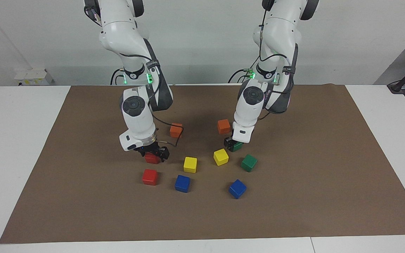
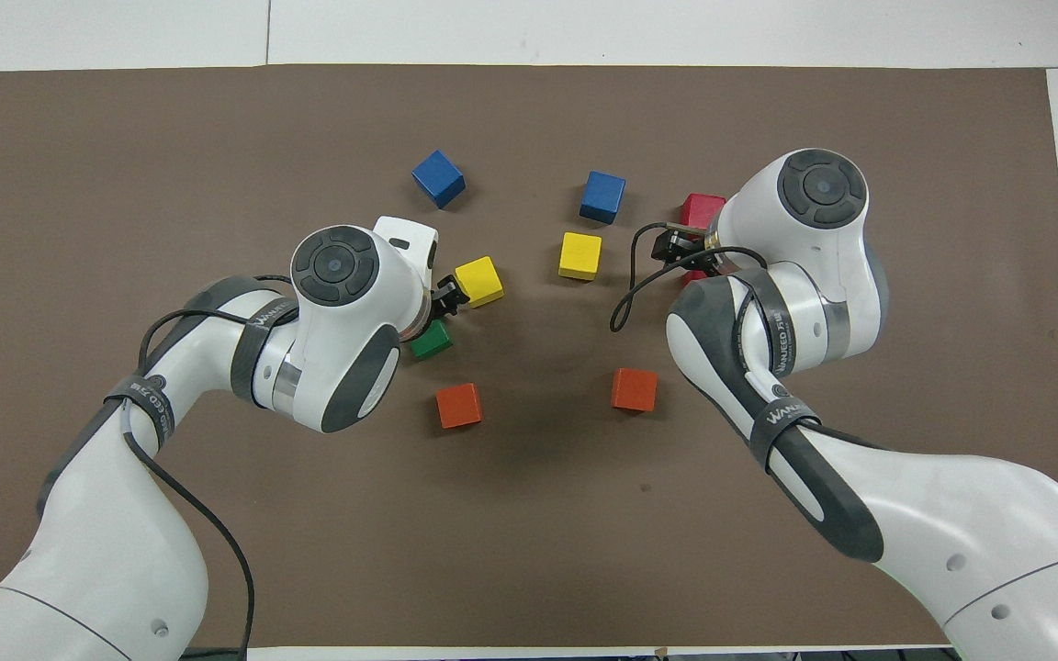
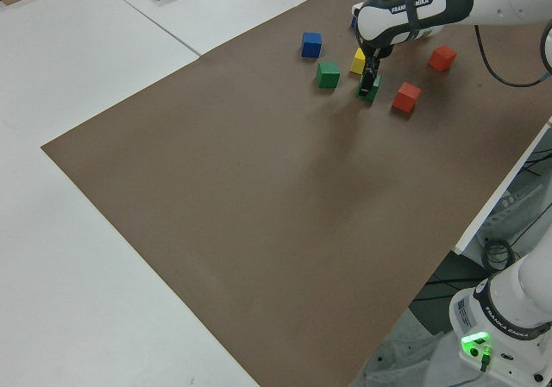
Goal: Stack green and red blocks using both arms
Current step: 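Grasp the green block with the left gripper while the right gripper grasps red, then place green outward with the left gripper while the right gripper places red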
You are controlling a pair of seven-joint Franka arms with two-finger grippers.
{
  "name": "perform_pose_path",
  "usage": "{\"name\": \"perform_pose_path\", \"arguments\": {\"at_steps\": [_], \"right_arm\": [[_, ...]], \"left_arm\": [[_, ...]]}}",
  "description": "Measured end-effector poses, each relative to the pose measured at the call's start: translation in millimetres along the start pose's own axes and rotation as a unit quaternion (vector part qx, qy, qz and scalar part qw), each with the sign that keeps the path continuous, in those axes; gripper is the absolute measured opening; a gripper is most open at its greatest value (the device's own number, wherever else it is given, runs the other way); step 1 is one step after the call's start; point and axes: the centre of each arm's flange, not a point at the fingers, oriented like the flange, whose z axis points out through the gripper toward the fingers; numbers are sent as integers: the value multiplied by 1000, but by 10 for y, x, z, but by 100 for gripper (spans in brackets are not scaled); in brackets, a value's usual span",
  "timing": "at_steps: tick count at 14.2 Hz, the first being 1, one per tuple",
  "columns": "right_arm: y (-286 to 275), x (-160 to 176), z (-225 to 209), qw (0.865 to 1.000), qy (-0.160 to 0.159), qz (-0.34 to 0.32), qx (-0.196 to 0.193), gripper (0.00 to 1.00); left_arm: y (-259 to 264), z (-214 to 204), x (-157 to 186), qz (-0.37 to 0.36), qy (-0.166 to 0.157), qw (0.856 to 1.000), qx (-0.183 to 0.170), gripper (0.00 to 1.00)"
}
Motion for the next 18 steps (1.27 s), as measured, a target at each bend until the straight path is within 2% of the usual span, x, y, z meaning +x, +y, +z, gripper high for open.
{"name": "perform_pose_path", "arguments": {"at_steps": [1, 2, 5, 7, 10, 12, 15, 17, 18], "right_arm": [[10, -11, 41, 1000, 0, -1, 0, 100], [17, -21, 69, 1000, -2, -1, -2, 93], [32, -39, 105, 1000, -5, -2, -4, 55], [32, -39, 105, 1000, -5, -3, -4, 55], [63, -23, 100, 1000, -6, -26, -5, 55], [295, 87, -30, 998, -17, -58, -10, 55], [1130, 342, -559, 993, -29, -118, -4, 55], [1762, 436, -670, 988, -19, -151, 3, 55], [2042, 447, -594, 986, -3, -164, 5, 55]], "left_arm": [[-21, -33, 20, -2, -3, 1000, 6, 55], [-65, -124, 80, -2, -5, 1000, 12, 55], [-650, -692, 638, 69, -18, 997, 32, 55], [-1411, -957, 1219, 131, -16, 991, 26, 55], [-2372, -912, 1830, 196, -3, 981, 14, 55], [-2531, -685, 1990, 206, 10, 978, 9, 55], [-2465, -338, 2085, 219, 22, 975, 10, 55], [-2521, -228, 2146, 228, 26, 973, 14, 55], [-2553, -190, 2163, 240, 25, 970, 18, 55]]}}
